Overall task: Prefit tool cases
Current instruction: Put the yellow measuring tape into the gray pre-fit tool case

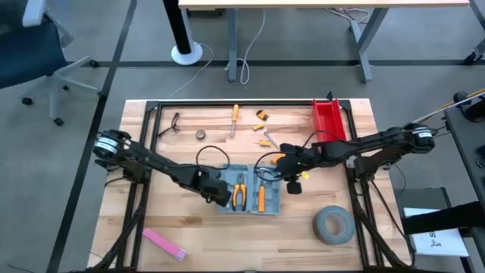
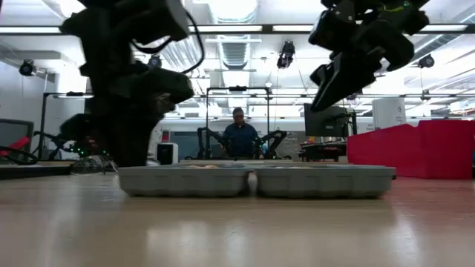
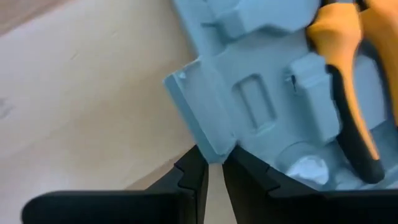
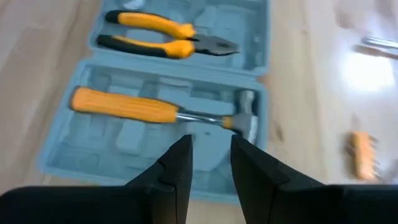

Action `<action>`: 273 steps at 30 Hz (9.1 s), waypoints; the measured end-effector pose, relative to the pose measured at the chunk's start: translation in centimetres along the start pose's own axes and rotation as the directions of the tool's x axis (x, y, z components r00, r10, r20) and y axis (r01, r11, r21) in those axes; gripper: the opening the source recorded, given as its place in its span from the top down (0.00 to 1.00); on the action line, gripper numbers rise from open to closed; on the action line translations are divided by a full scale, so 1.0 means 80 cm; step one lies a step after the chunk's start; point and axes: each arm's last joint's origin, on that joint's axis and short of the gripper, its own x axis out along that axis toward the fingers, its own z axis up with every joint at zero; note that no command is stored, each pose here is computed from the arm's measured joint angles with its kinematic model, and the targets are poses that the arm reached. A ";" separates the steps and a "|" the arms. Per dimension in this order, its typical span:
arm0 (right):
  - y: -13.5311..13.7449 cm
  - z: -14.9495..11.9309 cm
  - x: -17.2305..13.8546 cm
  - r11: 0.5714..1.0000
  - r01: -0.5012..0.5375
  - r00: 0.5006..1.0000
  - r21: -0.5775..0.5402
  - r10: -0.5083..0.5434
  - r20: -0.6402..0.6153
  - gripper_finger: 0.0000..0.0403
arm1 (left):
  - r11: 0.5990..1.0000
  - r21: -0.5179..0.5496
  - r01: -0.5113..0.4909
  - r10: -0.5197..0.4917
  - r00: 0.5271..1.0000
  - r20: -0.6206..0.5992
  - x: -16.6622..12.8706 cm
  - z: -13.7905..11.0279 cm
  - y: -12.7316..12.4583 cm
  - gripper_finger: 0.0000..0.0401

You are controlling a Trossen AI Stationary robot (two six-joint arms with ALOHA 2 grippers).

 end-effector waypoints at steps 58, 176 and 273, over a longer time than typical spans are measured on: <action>-0.083 -0.084 0.027 0.992 0.090 0.978 0.083 -0.072 -0.196 0.50 | 0.977 0.126 -0.172 0.114 0.920 0.374 -0.094 0.185 -0.014 0.65; -0.084 -0.068 0.034 0.993 0.118 0.954 -0.002 -0.114 -0.277 0.33 | 0.982 0.190 -0.023 -0.036 0.952 0.303 -0.087 0.175 -0.023 0.60; -0.087 -0.052 0.032 0.995 0.097 0.984 0.023 -0.092 -0.151 0.54 | 0.943 0.330 0.036 -0.136 0.949 0.283 -0.066 0.145 -0.058 0.46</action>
